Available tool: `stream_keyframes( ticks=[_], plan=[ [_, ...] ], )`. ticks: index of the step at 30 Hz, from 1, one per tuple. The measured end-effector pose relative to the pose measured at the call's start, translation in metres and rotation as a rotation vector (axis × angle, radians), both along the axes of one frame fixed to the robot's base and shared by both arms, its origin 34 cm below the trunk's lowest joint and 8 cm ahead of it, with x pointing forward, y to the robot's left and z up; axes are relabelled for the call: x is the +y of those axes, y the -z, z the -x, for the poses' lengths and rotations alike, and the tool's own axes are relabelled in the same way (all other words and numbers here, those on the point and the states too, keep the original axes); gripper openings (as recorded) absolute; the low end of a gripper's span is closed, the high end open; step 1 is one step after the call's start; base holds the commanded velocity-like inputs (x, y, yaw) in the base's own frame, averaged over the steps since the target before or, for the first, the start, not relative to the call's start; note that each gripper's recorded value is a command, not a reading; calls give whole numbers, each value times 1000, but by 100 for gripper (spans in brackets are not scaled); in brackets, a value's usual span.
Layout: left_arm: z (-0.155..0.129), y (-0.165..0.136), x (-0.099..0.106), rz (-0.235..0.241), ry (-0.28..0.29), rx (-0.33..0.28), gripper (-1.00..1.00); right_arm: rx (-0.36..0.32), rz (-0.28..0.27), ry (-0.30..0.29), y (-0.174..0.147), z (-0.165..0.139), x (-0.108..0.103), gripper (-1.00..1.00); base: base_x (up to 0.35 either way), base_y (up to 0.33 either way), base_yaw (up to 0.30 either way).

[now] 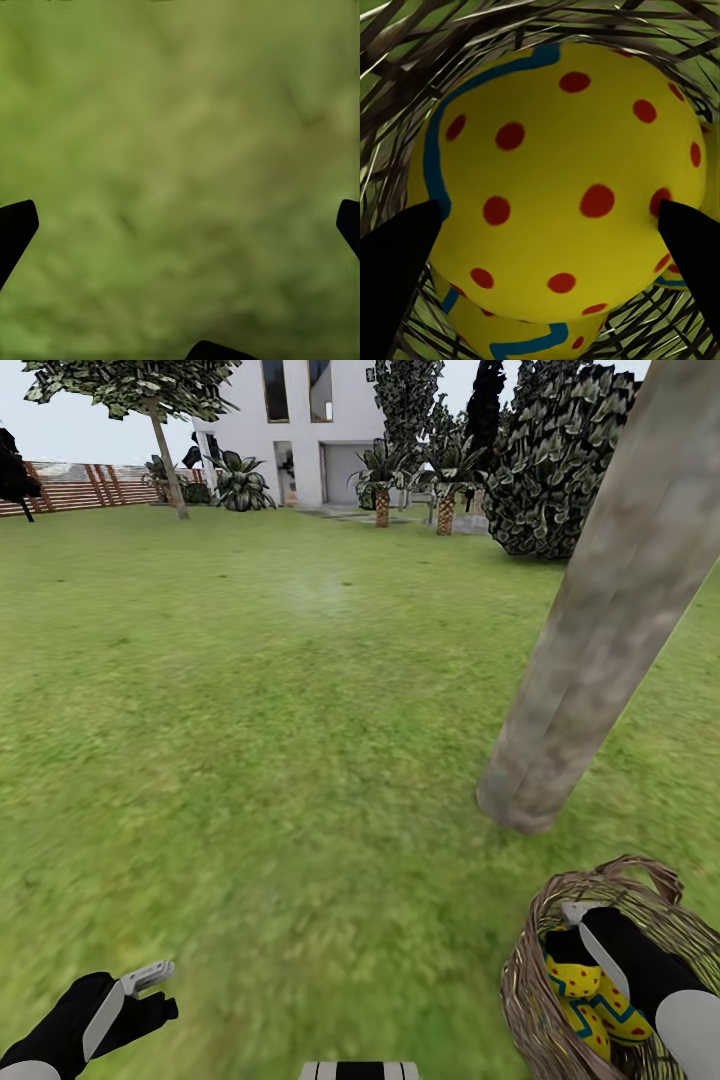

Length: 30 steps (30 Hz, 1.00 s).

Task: Take the three Easter eggs out of the wicker basket on the lawn in the garden, then place them on the lawn next to a single tree (choose any tree) so that all three eggs are next to the same tree and none are left in the basket.

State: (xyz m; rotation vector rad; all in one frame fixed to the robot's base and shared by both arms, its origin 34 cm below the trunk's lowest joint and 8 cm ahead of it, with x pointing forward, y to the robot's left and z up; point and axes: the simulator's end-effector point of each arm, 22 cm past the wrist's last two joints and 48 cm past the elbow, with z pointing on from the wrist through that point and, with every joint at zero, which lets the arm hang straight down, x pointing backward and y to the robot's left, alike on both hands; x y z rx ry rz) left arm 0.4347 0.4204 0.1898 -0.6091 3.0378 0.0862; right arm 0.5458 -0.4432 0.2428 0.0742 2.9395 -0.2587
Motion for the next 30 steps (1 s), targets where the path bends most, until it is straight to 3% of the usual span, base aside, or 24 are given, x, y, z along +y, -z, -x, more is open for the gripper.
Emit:
stream_keyframes(
  ticks=[30],
  plan=[
    [-2, -3, 0, 0, 1, -7, 100, 0, 3, -7, -2, 0, 2, -100, 0, 0, 0]
  ],
)
